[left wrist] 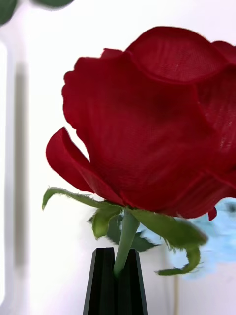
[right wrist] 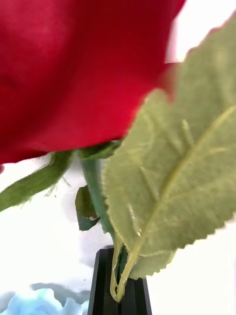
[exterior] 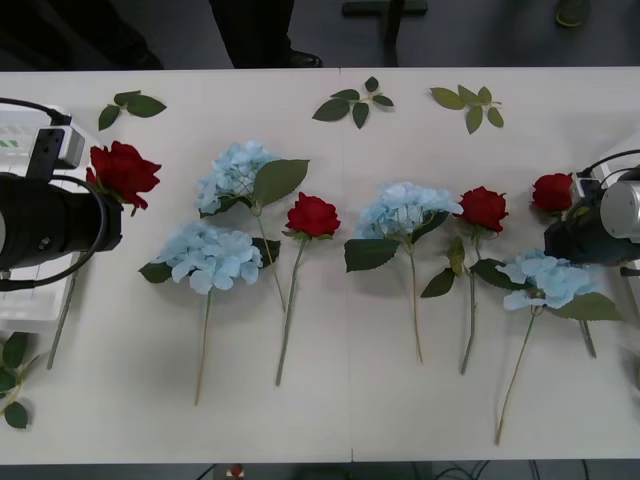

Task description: Place the red flowers into the right box and the blue flowers into the left box. If a person shows an open palm, hand one flower to the person first, then continue sorting.

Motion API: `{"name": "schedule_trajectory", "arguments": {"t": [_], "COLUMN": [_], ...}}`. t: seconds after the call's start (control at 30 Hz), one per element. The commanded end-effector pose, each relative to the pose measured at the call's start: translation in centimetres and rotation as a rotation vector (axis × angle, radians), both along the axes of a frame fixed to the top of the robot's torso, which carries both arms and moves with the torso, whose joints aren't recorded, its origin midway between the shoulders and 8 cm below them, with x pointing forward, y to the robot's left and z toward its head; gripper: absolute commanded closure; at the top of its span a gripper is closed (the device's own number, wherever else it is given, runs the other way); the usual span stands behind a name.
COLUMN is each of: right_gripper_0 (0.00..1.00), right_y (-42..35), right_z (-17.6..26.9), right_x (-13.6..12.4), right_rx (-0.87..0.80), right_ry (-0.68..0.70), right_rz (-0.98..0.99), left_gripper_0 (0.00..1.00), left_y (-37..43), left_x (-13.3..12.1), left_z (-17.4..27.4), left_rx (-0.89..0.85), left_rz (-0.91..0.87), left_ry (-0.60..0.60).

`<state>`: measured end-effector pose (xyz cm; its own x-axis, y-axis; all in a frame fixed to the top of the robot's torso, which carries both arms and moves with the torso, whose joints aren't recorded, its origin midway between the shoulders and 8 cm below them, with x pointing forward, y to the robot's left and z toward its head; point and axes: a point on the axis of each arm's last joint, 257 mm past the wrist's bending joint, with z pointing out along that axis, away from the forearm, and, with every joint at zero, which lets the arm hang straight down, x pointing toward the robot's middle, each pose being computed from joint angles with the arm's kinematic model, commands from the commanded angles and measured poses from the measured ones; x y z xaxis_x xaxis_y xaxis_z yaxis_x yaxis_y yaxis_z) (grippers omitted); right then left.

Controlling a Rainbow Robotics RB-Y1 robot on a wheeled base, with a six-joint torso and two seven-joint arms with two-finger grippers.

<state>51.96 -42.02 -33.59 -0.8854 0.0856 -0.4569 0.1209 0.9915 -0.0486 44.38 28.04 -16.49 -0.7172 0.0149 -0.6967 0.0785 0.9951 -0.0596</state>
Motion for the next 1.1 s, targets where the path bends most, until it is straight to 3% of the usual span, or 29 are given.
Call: {"name": "schedule_trajectory", "arguments": {"t": [0.03, 0.3, 0.53, 0.7, 0.9, 1.1], "right_gripper_0": [1.00, 1.00, 1.00, 1.00, 1.00, 1.00], "right_y": [0.3, -1.9, -5.3, -9.9, -14.8, -20.4], "right_z": [4.7, 11.7, 17.4, 21.1, 21.8, 20.9], "right_x": [1.6, 0.7, 0.2, -0.1, -1.8, -3.9], "right_rx": [-0.010, -0.097, -0.201, -0.420, -0.506, -0.518], "right_ry": [-0.062, -0.083, -0.136, -0.151, -0.107, -0.061], "right_rz": [0.007, 0.031, 0.039, 0.036, -0.063, -0.182], "left_gripper_0": [1.00, 1.00, 1.00, 1.00, 1.00, 1.00], "left_y": [-3.5, -10.5, -17.6, -22.5, -27.4, -30.8], "left_x": [0.5, 0.7, -1.9, -3.9, -5.1, -4.6], "left_z": [4.9, 9.9, 13.2, 15.2, 16.7, 16.7], "left_rx": [-0.051, -0.233, -0.460, -0.590, -0.746, -0.889], "left_rz": [-0.133, -0.365, -0.586, -0.692, -0.734, -0.735], "left_ry": [-0.142, -0.360, -0.454, -0.519, -0.557, -0.508]}}
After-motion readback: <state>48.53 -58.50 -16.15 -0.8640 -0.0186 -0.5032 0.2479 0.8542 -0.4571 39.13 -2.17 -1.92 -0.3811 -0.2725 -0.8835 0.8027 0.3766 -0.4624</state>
